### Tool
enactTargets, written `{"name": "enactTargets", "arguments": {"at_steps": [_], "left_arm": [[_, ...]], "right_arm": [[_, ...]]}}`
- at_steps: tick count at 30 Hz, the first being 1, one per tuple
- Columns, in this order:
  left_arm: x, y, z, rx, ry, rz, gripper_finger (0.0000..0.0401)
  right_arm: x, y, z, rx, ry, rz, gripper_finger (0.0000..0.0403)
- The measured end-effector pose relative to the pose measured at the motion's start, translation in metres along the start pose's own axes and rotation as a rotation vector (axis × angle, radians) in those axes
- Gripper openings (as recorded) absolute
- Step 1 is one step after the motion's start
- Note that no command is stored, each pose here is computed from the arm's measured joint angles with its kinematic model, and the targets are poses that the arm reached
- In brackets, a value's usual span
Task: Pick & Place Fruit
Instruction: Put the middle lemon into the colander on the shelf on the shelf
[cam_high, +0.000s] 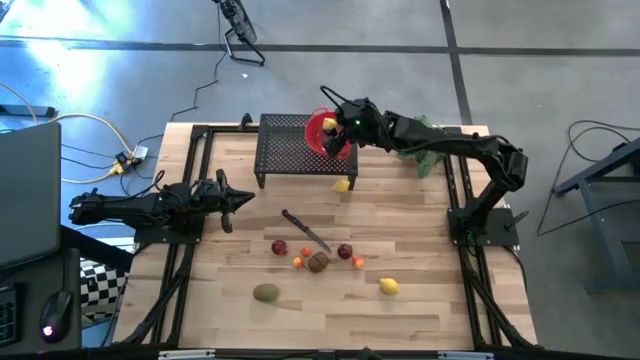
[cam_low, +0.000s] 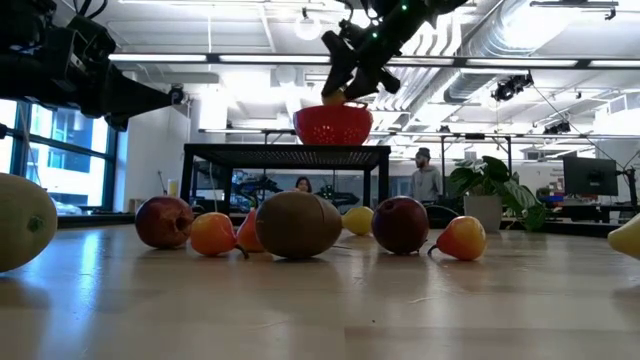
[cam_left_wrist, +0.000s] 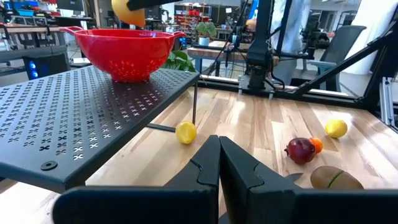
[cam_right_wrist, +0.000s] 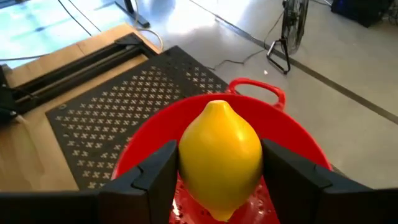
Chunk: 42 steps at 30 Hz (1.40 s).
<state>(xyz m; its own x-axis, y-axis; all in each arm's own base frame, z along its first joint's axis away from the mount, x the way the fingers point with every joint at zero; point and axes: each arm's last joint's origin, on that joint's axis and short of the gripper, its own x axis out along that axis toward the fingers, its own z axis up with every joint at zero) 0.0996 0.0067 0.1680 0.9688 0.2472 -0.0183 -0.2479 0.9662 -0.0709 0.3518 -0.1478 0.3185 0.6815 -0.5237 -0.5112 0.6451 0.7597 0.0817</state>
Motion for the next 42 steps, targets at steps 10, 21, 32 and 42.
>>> {"name": "enactTargets", "arguments": {"at_steps": [10,21,32,42], "left_arm": [[0.000,0.000,0.000,0.000,0.000,0.000,0.0000],[0.000,0.000,0.000,0.000,0.000,0.000,0.0000],[0.000,0.000,0.000,0.000,0.000,0.000,0.0000],[0.000,0.000,0.000,0.000,0.000,0.000,0.0000]], "right_arm": [[0.011,-0.004,-0.010,-0.011,0.070,-0.019,0.0200],[0.030,-0.005,-0.023,-0.072,0.132,-0.038,0.0203],[0.030,-0.004,-0.021,-0.105,0.116,-0.033,0.0210],[0.030,-0.004,-0.021,-0.105,0.116,-0.033,0.0212]]}}
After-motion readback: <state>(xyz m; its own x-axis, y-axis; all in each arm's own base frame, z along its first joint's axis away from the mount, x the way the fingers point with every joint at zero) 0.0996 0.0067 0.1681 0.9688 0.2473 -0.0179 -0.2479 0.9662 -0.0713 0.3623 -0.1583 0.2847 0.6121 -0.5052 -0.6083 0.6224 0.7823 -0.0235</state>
